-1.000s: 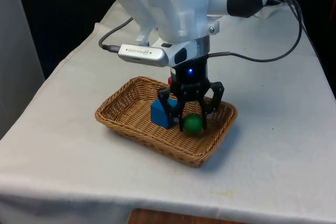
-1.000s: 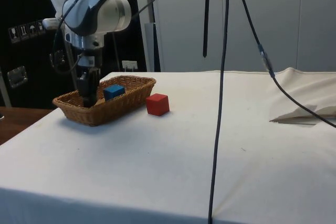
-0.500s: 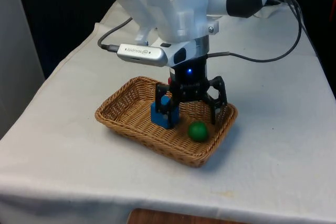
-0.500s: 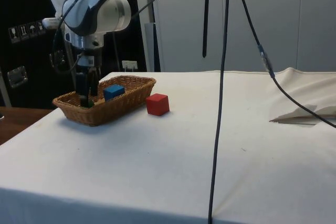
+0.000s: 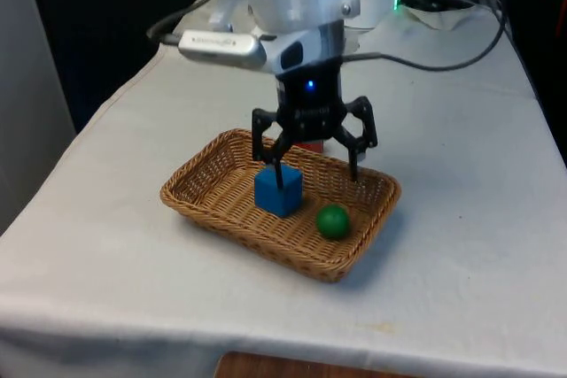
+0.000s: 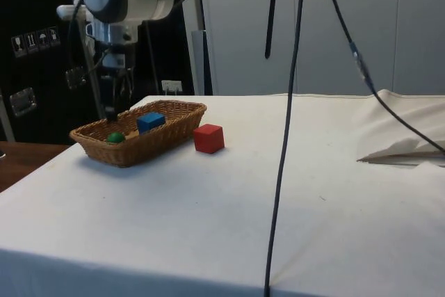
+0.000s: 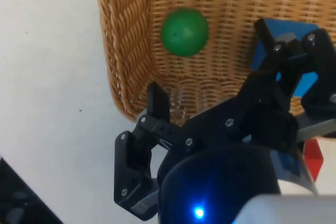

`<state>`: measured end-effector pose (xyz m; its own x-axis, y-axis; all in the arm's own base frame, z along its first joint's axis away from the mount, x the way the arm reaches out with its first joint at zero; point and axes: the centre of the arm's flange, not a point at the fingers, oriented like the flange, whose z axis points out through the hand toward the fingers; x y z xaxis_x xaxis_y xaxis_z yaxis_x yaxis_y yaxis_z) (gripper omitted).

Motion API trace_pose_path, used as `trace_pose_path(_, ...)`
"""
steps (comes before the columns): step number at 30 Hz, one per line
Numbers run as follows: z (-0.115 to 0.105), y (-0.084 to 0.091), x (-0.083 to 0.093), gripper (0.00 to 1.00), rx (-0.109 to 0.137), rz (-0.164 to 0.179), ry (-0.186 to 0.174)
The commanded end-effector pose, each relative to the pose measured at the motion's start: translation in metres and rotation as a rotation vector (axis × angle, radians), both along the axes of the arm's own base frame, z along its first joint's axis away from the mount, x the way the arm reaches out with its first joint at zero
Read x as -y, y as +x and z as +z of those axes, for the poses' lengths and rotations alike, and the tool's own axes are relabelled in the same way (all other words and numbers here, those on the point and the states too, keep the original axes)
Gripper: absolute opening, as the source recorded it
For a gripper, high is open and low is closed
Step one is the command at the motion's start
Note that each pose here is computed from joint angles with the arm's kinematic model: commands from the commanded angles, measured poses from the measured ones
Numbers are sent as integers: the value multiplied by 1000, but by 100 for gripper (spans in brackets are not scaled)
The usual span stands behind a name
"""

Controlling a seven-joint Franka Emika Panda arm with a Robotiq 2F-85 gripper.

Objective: Place all non-red objects into the basket.

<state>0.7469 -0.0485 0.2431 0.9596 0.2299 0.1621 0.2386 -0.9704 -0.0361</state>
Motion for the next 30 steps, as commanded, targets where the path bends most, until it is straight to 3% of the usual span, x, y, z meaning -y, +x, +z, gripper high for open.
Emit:
trace_pose_path(1, 8, -4, 2, 100, 1, -2, -3)
trace_pose_path(18, 54, -26, 13, 100, -4, -38, 20)
trace_pose_path(23, 62, -32, 13, 100, -3, -33, 34)
trace_pose_path(30, 84, -50, 8, 100, -3, -16, 16)
